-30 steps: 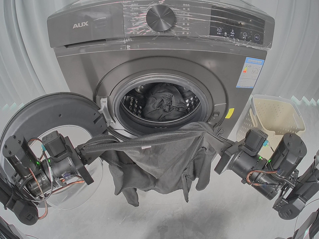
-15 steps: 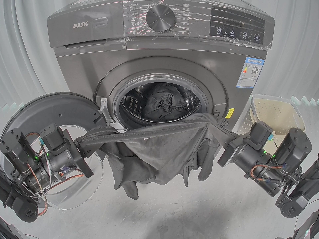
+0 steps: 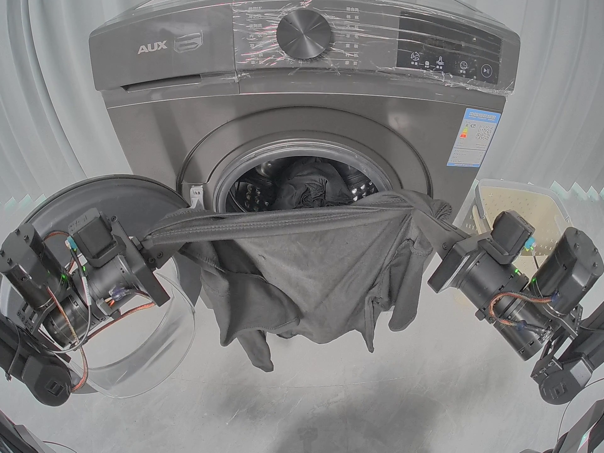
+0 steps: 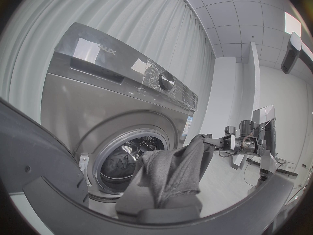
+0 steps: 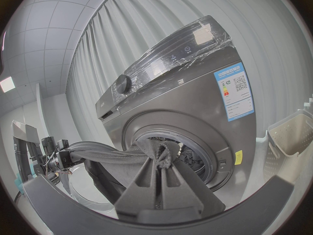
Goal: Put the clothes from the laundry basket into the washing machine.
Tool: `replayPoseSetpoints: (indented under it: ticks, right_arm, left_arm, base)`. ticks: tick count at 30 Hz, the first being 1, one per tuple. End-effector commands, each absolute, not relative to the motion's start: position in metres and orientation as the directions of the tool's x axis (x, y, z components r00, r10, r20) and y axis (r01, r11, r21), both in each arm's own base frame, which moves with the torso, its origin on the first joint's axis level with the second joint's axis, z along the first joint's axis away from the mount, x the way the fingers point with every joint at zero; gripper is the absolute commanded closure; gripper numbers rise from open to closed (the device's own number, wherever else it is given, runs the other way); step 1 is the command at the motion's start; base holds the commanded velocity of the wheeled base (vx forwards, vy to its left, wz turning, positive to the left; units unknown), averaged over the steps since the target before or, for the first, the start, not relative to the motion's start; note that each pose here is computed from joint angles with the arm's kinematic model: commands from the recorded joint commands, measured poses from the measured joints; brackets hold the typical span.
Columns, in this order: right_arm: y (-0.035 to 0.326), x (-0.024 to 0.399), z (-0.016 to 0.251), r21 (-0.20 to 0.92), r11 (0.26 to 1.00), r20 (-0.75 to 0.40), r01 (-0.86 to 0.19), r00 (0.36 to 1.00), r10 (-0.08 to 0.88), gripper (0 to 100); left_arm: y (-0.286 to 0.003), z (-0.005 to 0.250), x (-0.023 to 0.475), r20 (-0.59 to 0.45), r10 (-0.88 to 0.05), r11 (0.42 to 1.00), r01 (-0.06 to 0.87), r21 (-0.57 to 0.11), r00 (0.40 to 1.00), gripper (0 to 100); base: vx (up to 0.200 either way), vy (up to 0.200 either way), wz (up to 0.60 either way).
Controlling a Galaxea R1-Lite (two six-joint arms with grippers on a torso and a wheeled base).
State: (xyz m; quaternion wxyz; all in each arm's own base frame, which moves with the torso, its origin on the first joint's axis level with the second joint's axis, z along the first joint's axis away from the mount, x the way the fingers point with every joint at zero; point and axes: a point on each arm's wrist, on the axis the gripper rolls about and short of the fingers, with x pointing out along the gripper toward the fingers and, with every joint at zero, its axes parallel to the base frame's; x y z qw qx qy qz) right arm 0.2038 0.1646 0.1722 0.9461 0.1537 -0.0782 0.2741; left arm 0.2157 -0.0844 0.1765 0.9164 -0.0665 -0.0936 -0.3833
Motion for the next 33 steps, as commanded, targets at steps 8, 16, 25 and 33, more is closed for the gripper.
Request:
replayPoseSetpoints:
  ticks: [8,16,25,33]
  right_arm:
    - [0.1574,0.2098,0.1722,0.247,0.821,0.233,-0.515,0.854,0.465,100]
    - [0.1568,0.2091,0.1731,0.245,0.821,0.236,-0.515,0.853,0.465,100]
    - [0.1564,0.2085,0.171,0.245,0.82,0.227,-0.517,0.853,0.47,100]
    - [0.1565,0.2085,0.1696,0.248,0.819,0.221,-0.518,0.853,0.472,100]
  left_arm:
    - [-0.0811,0.1784,0.2205,0.23,-0.675,0.712,0.701,-0.049,0.701,100]
    - [-0.0812,0.1769,0.2211,0.225,-0.674,0.713,0.699,-0.051,0.703,100]
    - [-0.0813,0.1769,0.2226,0.225,-0.673,0.714,0.699,-0.052,0.704,100]
    - [-0.0815,0.1747,0.2232,0.217,-0.674,0.714,0.698,-0.055,0.706,100]
  base:
    - [0.0,0.0,0.0]
    - [0.0,0.0,0.0]
    - [0.0,0.0,0.0]
    - [0.0,0.0,0.0]
